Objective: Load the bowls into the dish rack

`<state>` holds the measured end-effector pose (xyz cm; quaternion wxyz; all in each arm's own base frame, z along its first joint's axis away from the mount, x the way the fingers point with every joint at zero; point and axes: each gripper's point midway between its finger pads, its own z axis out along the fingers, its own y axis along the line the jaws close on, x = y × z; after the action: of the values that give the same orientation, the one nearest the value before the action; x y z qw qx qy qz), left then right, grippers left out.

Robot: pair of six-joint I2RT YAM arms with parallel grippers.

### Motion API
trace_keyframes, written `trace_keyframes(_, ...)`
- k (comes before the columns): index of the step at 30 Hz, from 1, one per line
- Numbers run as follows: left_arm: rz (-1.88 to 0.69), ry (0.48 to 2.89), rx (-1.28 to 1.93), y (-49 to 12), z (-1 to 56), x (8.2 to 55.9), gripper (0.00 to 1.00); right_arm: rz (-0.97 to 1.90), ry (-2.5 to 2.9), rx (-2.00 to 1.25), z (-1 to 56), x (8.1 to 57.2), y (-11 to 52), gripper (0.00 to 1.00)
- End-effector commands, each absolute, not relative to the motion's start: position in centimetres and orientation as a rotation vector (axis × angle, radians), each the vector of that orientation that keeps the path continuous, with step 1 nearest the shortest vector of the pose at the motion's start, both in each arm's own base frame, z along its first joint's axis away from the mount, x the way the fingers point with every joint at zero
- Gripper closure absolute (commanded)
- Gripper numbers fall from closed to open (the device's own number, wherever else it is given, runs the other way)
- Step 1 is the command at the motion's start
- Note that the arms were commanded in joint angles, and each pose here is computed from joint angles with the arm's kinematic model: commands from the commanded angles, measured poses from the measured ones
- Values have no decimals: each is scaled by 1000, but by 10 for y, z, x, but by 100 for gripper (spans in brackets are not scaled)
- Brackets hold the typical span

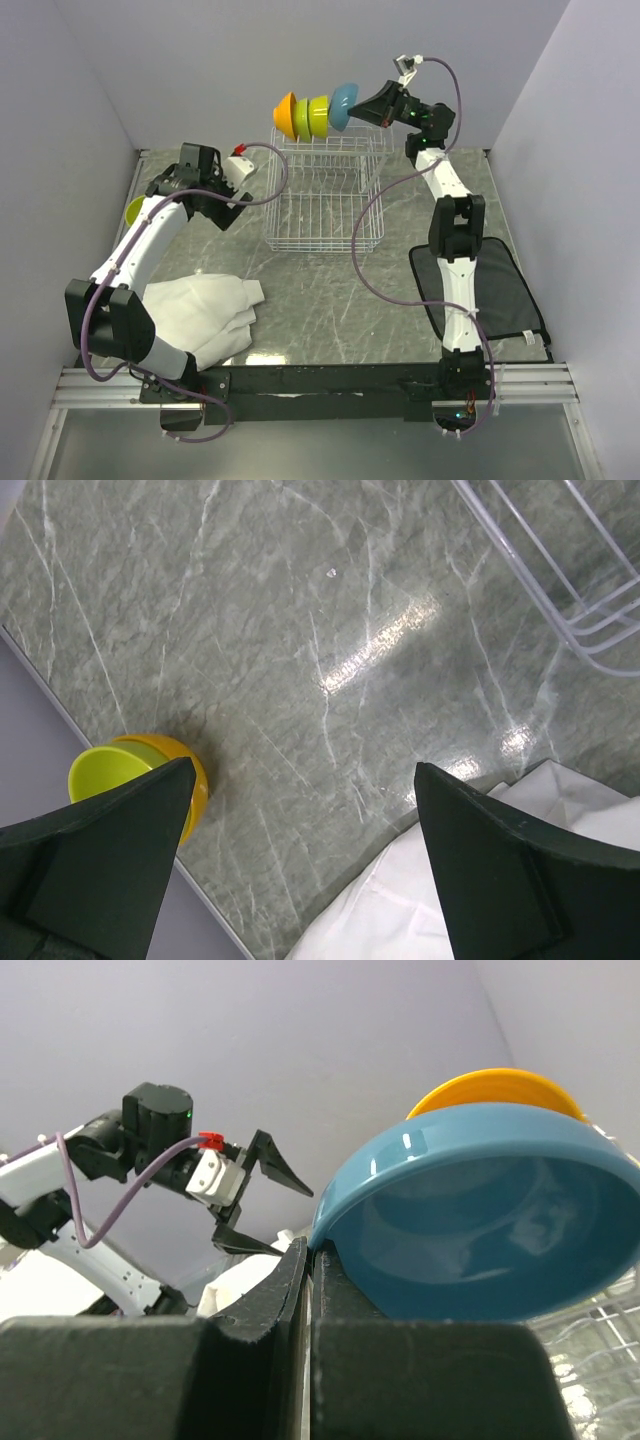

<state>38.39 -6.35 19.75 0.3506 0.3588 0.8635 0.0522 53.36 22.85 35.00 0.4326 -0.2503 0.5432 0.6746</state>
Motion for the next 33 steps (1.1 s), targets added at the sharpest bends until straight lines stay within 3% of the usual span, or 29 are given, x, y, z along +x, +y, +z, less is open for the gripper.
trace_keyframes(1,170,2210,950,-62,202,383,1,1650,1291,-695,352,530,234,100)
trace_keyframes(15,192,2217,1017,-81,189,385,1,1659,1337,-680,325,545,236,100)
trace_keyframes(24,198,2222,1032,-85,180,384,2,1551,1367,-1041,318,510,255,100)
trace_keyframes(33,200,2220,1054,-93,175,385,2,1512,1317,-1087,320,506,255,100)
